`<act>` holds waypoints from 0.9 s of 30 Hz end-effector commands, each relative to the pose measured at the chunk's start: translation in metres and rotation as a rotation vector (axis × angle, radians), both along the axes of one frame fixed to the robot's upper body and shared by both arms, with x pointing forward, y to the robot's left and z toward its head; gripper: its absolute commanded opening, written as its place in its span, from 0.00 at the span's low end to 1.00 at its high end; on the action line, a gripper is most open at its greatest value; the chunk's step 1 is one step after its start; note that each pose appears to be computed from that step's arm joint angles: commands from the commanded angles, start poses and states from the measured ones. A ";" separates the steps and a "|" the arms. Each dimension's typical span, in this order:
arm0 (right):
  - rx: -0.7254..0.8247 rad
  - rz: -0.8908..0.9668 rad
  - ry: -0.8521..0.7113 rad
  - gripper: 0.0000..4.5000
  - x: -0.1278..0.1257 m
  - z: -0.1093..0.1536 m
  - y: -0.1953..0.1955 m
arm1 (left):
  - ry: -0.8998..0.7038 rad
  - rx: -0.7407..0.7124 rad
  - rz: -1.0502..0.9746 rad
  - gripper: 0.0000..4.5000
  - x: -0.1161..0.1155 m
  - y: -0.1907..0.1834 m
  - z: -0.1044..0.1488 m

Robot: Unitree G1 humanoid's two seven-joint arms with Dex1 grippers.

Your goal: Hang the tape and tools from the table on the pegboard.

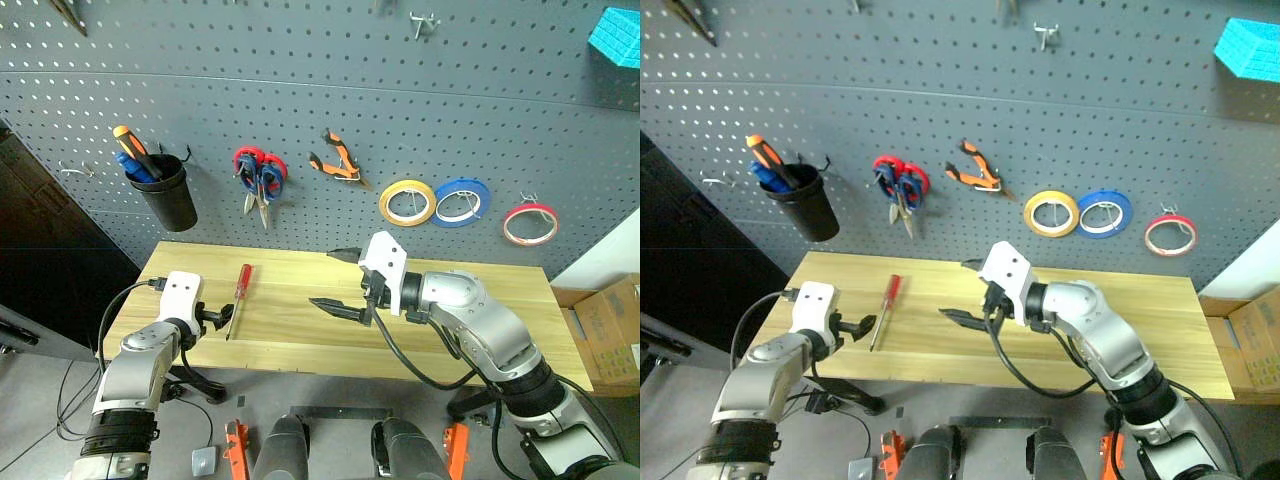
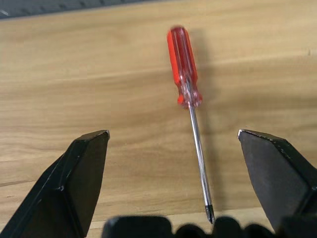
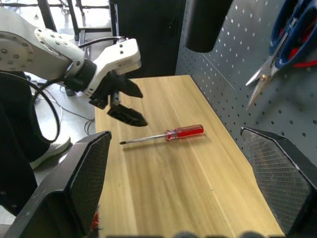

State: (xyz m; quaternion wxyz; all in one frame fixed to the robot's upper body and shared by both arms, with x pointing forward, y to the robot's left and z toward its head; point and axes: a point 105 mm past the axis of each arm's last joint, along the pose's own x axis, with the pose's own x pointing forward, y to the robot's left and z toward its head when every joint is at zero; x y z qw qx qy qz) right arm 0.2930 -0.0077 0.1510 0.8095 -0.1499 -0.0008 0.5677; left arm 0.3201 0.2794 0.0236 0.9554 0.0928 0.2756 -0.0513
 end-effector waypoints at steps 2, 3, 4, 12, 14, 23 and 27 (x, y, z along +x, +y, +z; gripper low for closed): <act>0.001 0.034 -0.018 1.00 -0.002 0.007 -0.001 | 0.013 0.033 -0.033 0.99 0.006 0.003 0.004; -0.005 0.038 -0.016 1.00 -0.003 0.006 -0.002 | 0.014 0.033 -0.036 0.99 0.007 0.002 0.004; -0.011 0.043 -0.013 1.00 -0.003 0.005 -0.002 | 0.013 0.031 -0.036 0.99 0.010 0.001 0.004; -0.057 0.081 -0.006 1.00 -0.002 0.004 -0.008 | -0.030 0.005 -0.009 0.99 0.038 -0.014 0.014; -0.086 0.091 -0.004 1.00 -0.001 0.003 -0.010 | -0.041 0.001 -0.011 0.99 0.045 -0.018 0.018; -0.128 0.087 0.008 1.00 0.009 0.001 -0.016 | -0.075 0.048 0.013 0.99 0.079 -0.019 0.029; -0.127 0.086 0.023 1.00 0.007 -0.001 -0.018 | -0.053 0.063 -0.006 0.99 0.083 -0.019 0.024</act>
